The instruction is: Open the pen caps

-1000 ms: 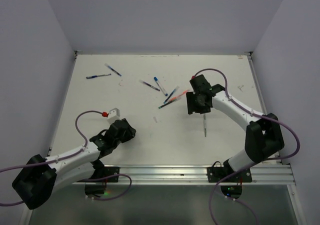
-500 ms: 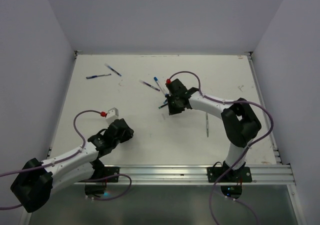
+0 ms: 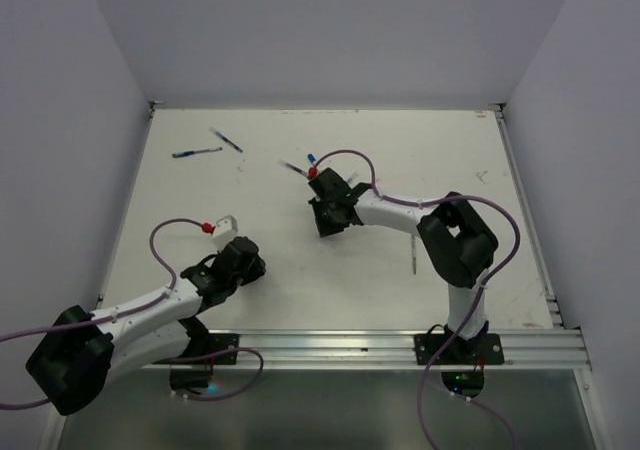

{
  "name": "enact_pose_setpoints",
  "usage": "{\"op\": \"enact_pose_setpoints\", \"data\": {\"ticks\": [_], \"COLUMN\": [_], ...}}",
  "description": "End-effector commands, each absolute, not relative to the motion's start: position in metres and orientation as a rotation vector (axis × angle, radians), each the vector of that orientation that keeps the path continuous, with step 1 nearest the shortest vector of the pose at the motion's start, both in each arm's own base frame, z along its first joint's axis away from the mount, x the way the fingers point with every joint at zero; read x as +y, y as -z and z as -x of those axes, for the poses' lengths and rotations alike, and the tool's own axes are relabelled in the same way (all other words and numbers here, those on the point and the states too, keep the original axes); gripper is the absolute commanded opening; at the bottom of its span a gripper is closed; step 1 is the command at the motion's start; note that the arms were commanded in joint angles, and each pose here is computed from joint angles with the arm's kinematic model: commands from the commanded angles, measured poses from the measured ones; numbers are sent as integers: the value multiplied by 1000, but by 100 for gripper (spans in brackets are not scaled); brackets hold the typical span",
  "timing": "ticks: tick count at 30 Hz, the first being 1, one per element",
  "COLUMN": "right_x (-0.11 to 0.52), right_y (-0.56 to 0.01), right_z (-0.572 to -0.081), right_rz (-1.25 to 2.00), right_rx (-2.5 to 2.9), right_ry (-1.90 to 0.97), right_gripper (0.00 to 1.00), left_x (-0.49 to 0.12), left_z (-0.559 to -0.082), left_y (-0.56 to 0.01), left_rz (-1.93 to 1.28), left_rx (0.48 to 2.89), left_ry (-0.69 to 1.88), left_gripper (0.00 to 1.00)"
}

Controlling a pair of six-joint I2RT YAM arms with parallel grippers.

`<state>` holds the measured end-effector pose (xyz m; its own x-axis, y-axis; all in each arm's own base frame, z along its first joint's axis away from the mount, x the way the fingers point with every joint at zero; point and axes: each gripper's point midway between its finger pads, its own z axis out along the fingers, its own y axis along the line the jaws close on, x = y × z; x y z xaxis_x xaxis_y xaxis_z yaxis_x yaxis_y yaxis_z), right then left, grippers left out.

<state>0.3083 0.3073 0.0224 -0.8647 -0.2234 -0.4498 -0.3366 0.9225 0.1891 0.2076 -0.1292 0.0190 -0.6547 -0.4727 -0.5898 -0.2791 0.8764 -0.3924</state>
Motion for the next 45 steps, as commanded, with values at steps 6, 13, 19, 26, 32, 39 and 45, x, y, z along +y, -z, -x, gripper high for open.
{"op": "enact_pose_setpoints", "data": {"ticks": [6,13,19,26,32,39,45], "right_x": [360,322,309,362,403,434,441], "right_y": [-77,-83,-60,-34,-43,-31,-23], "right_z": [-294,-284,-225,-114,-70,-80,-86], "right_rz": [408,394,481,655,626,589,571], "right_rx": [2517,2524,2622,2633,2539,2518,2518], "right_ry": [-599,-453,-578,-873,-1137,-1171,-1145], "right_gripper": [1,5,6,4,1,0,0], "left_x": [-134,-167,-181,-149,-150,-149,-141], "left_z": [-213,-206,-179,-183,-187,-188,-187], "left_y": [-20,-34,-51,-73,-84,-90,-94], "left_rz": [525,311,271,450,420,442,440], "left_rx": [2327,2301,2314,2209,2213,2195,2189], "left_ry": [343,604,804,718,690,698,654], "left_gripper": [37,36,19,24,25,26,27]}}
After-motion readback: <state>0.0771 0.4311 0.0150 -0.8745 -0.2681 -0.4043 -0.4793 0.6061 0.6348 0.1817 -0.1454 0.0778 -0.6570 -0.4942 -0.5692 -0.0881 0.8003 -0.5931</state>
